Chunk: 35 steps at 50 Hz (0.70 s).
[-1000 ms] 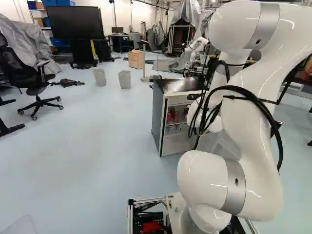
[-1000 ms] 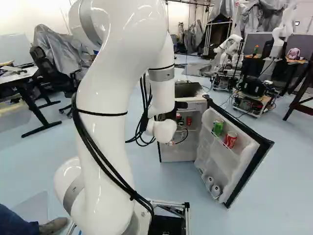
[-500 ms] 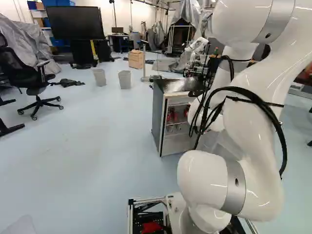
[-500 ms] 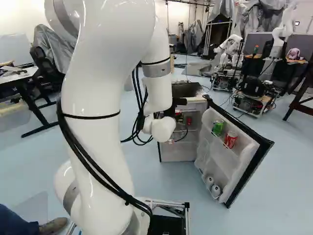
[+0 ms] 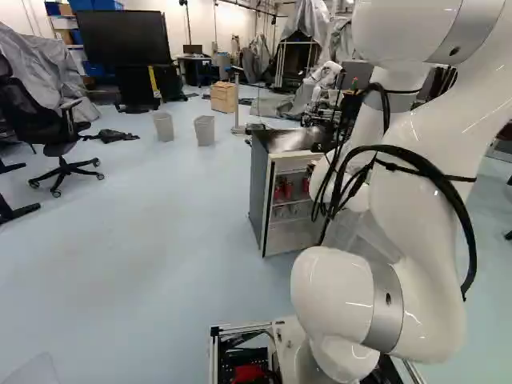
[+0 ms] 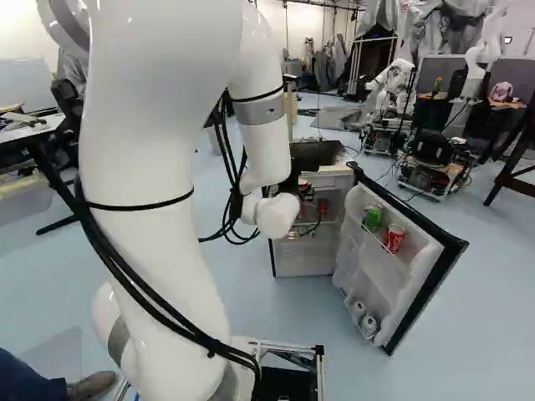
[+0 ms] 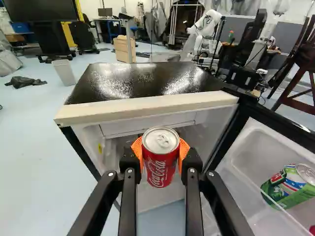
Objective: Grab a drink from the fridge
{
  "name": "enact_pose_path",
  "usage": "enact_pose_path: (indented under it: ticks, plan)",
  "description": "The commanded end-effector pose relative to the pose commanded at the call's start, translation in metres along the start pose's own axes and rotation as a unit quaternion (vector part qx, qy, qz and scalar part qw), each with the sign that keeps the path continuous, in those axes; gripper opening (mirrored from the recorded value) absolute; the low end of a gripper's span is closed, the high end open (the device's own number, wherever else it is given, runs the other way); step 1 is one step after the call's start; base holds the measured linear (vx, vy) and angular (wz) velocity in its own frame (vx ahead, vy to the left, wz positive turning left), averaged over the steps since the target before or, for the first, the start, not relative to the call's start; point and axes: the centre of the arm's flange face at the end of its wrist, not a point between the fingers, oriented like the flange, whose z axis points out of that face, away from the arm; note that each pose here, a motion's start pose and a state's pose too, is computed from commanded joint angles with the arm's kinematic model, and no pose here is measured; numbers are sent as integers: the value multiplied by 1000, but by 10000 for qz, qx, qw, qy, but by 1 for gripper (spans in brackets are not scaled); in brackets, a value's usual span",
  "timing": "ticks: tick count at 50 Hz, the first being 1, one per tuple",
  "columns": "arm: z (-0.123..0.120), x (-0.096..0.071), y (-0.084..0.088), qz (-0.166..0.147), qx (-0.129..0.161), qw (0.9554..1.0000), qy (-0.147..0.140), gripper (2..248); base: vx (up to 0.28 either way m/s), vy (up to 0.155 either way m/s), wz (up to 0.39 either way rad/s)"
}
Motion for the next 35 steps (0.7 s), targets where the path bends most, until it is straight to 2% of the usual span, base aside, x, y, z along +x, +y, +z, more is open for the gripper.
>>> enact_pose_path:
  ticks: [35]
  plan:
    - [-1, 37, 0, -133, -12, 9990, 430, 92, 0, 0, 0]
